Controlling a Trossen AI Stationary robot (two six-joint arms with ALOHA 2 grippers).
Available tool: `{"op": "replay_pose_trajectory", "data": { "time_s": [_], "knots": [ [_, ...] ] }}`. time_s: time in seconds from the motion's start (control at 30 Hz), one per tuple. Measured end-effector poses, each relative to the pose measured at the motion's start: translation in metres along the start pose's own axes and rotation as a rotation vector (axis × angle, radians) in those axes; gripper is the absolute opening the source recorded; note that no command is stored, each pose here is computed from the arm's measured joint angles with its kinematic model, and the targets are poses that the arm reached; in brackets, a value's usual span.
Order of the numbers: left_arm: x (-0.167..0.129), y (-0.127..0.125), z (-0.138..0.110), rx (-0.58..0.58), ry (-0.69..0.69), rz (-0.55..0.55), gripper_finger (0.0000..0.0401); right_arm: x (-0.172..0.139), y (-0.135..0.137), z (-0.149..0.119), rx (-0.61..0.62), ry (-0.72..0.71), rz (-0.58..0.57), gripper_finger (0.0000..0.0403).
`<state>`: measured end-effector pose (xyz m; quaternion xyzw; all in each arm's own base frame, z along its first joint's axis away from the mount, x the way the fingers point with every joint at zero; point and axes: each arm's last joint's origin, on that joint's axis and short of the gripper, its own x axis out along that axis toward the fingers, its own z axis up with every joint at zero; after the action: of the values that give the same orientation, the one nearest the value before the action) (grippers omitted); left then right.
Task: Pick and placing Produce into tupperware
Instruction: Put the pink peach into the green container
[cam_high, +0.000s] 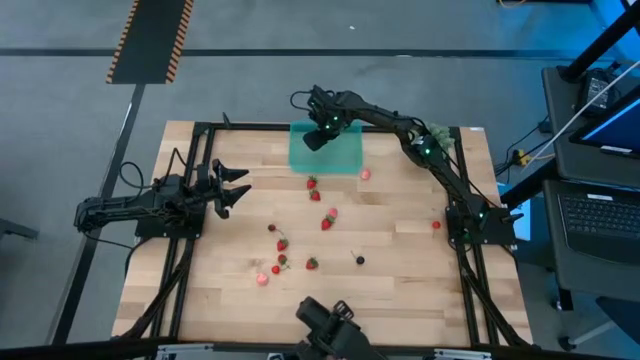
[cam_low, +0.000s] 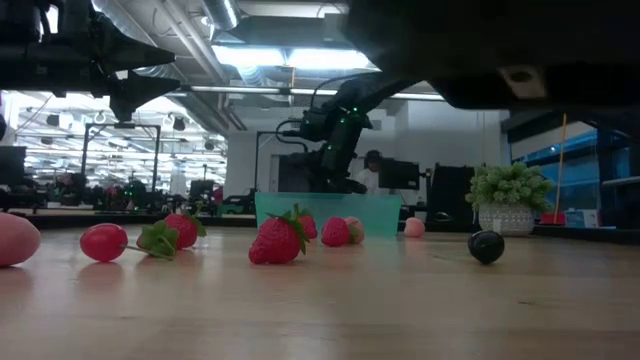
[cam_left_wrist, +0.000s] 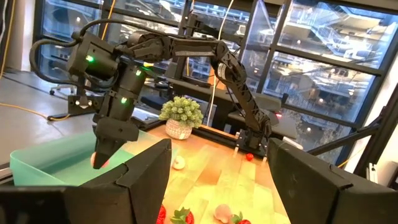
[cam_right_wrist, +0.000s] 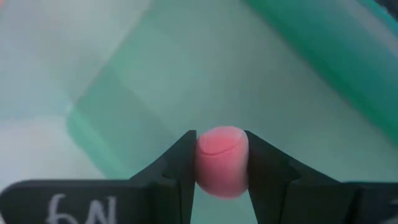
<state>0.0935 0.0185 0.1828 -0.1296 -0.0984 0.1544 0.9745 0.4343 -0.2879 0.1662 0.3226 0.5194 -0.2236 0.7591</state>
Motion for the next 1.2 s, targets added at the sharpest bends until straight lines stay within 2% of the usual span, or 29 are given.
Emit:
{"op": "replay_pose_trajectory", "data": {
  "time_s": [0.33, 0.6, 1.03, 1.2],
  "knots": [
    [0.000, 0.001, -0.004, 0.007, 0.040, 0.009, 0.0257, -0.003, -0.017, -0.003, -0.096, 0.062, -0.029, 0.0114],
    [0.000, 0.001, -0.003, 0.005, 0.036, 0.008, 0.0257, 0.008, -0.032, -0.014, -0.050, 0.149, -0.071, 0.0116],
    [0.000, 0.001, -0.003, 0.004, 0.035, 0.008, 0.0257, 0.010, -0.033, -0.015, -0.063, 0.143, -0.085, 0.0117],
    [0.000, 0.001, -0.003, 0.004, 0.035, 0.008, 0.0257, 0.011, -0.033, -0.015, -0.065, 0.141, -0.092, 0.0142]
  ]
}}
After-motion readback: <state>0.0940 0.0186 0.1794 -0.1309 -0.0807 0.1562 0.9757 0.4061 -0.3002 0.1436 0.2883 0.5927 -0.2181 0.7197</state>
